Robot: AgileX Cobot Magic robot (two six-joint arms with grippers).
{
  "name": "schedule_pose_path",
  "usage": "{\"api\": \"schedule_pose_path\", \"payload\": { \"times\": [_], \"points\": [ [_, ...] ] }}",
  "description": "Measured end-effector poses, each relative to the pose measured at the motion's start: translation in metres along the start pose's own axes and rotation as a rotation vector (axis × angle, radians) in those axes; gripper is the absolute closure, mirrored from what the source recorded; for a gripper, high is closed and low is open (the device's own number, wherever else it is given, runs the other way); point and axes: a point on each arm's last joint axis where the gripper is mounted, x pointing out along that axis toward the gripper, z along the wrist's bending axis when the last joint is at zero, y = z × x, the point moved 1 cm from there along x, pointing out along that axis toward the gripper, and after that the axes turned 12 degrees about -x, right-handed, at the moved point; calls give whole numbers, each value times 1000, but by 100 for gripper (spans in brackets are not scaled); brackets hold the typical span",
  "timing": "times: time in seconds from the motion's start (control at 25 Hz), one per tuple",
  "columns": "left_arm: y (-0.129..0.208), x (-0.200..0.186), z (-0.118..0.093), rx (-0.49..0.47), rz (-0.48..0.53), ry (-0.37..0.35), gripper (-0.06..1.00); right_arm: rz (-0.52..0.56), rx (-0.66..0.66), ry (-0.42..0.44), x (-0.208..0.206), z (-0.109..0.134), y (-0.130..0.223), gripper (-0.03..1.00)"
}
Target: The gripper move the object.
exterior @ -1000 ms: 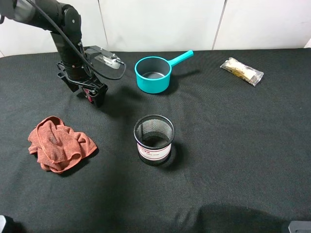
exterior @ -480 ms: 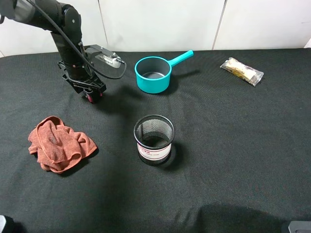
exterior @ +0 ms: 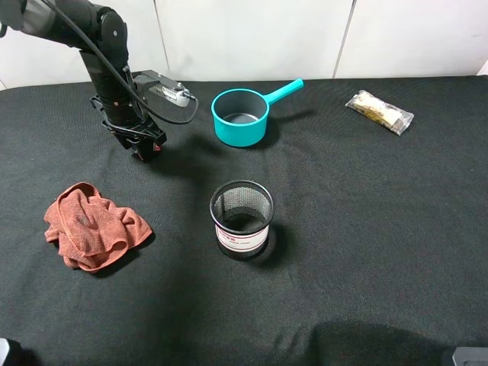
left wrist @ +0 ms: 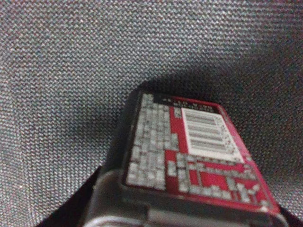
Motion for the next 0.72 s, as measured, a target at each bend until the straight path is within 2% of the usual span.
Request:
{"api": "schedule_pose_path", "payload": {
  "times": [0.44,0.72],
  "points": [
    [-8,-10,2,-13,13,-1,48,0,0,0,0,0,0,27],
    [-28,-33,6,-82,-21,-8,48,0,0,0,0,0,0,27]
  ]
}}
